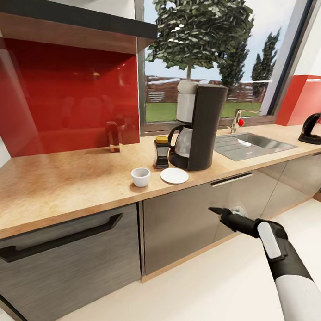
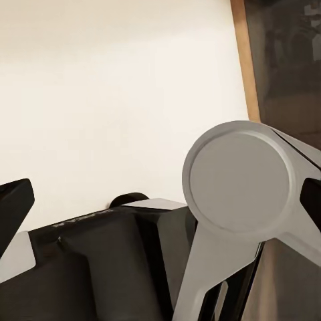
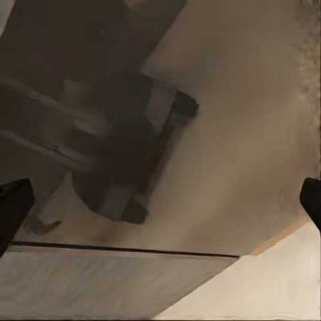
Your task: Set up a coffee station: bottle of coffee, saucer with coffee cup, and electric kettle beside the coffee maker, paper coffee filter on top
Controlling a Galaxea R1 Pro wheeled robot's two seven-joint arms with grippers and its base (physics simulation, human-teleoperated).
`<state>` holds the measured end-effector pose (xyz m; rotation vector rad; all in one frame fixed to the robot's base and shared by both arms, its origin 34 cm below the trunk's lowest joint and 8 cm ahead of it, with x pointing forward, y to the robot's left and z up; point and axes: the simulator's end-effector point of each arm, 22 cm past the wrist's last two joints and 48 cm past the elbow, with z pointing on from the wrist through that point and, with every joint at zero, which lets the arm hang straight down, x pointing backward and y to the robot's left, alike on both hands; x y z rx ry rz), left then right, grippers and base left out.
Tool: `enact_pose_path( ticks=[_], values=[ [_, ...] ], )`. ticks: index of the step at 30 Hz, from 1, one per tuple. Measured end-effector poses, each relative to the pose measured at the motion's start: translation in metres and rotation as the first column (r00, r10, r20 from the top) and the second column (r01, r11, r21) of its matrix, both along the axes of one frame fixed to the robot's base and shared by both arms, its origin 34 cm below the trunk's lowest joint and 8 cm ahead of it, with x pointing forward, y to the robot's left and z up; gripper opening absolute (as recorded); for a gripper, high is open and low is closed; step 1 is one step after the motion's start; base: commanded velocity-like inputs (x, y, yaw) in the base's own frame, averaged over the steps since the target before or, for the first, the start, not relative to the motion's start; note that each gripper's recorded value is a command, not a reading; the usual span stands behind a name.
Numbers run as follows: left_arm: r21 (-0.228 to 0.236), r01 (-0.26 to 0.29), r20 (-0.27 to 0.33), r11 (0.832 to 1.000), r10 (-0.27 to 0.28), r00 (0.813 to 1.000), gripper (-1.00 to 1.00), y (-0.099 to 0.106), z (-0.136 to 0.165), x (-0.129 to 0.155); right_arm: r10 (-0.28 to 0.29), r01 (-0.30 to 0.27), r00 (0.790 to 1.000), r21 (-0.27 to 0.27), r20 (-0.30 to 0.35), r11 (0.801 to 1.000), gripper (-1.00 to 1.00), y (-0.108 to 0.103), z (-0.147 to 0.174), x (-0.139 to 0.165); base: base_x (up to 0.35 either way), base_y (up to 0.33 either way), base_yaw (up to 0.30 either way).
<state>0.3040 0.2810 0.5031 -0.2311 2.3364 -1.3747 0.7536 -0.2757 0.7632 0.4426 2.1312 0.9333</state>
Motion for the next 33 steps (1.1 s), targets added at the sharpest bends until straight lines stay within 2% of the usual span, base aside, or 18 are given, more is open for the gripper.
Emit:
enact_pose_path(
  ticks=[1,2,5,6,7,8,11,12,13,16,20,23,25,27,33],
  values=[
    [0.000,0.000,0.000,1.000,0.000,1.000,1.00,0.000,0.000,0.000,0.007,-0.007,1.000,-0.026,0.001,1.000,1.00,-0.001,-0.009,-0.005,0.000,0.000,0.000],
    [-0.001,0.000,0.000,1.000,0.000,1.000,1.00,0.000,0.000,0.000,0.029,-0.029,1.000,-0.078,0.005,0.997,1.00,-0.001,-0.028,-0.016,0.000,0.000,0.000],
    [-0.001,0.000,0.000,1.000,0.000,1.000,1.00,-0.001,0.000,0.000,0.083,-0.080,0.996,-0.159,0.013,0.984,1.00,0.000,-0.057,-0.036,0.000,0.000,0.000],
    [-0.002,0.000,-0.001,1.000,0.000,1.000,1.00,-0.001,0.000,0.000,0.129,-0.123,0.992,-0.216,0.014,0.969,1.00,0.000,-0.074,-0.051,0.000,0.000,0.000],
    [-0.002,0.000,-0.001,1.000,0.000,1.000,1.00,-0.001,0.000,0.000,0.155,-0.148,0.988,-0.239,0.012,0.960,1.00,0.002,-0.083,-0.059,0.000,0.000,0.000],
    [-0.002,0.000,-0.001,1.000,0.000,1.000,1.00,-0.001,0.000,0.000,0.204,-0.196,0.979,-0.276,-0.002,0.941,1.00,0.005,-0.103,-0.077,0.000,0.000,0.000],
    [0.005,-0.004,-0.004,1.000,0.004,1.000,1.00,-0.001,-0.002,0.000,0.260,-0.261,0.965,-0.305,-0.043,0.916,1.00,0.008,-0.138,-0.110,0.000,0.000,0.000],
    [0.020,-0.011,-0.008,1.000,0.011,1.000,1.00,0.001,-0.005,0.001,0.282,-0.288,0.957,-0.318,-0.064,0.903,1.00,0.009,-0.163,-0.131,0.000,0.000,0.000],
    [0.035,-0.024,-0.012,0.999,0.024,1.000,1.00,0.003,-0.008,0.003,0.296,-0.307,0.951,-0.321,-0.084,0.896,1.00,0.010,-0.187,-0.151,0.000,0.000,0.000],
    [0.052,-0.053,-0.010,0.997,0.054,0.999,1.00,0.008,-0.011,0.008,0.306,-0.326,0.945,-0.316,-0.112,0.891,1.00,0.011,-0.220,-0.180,0.000,0.000,0.000],
    [0.065,-0.115,0.005,0.991,0.115,0.993,1.00,0.017,-0.011,0.020,0.305,-0.354,0.930,-0.281,-0.204,0.892,1.00,0.011,-0.286,-0.248,0.000,0.000,0.000],
    [0.077,-0.133,0.006,0.988,0.133,0.991,1.00,0.020,-0.013,0.023,0.297,-0.362,0.920,-0.266,-0.255,0.893,1.00,0.006,-0.314,-0.291,0.000,0.000,0.000],
    [0.084,-0.138,0.005,0.987,0.138,0.990,1.00,0.022,-0.015,0.023,0.290,-0.362,0.915,-0.257,-0.280,0.896,1.00,0.003,-0.323,-0.307,0.000,0.000,0.000],
    [0.113,-0.150,-0.005,0.982,0.151,0.989,1.00,0.025,-0.021,0.023,0.282,-0.362,0.911,-0.255,-0.300,0.897,1.00,-0.001,-0.335,-0.331,0.000,0.000,0.000],
    [0.127,-0.156,-0.009,0.980,0.158,0.987,1.00,0.027,-0.024,0.023,0.279,-0.358,0.914,-0.261,-0.296,0.897,1.00,-0.004,-0.337,-0.338,0.000,0.000,0.000]
  ],
)
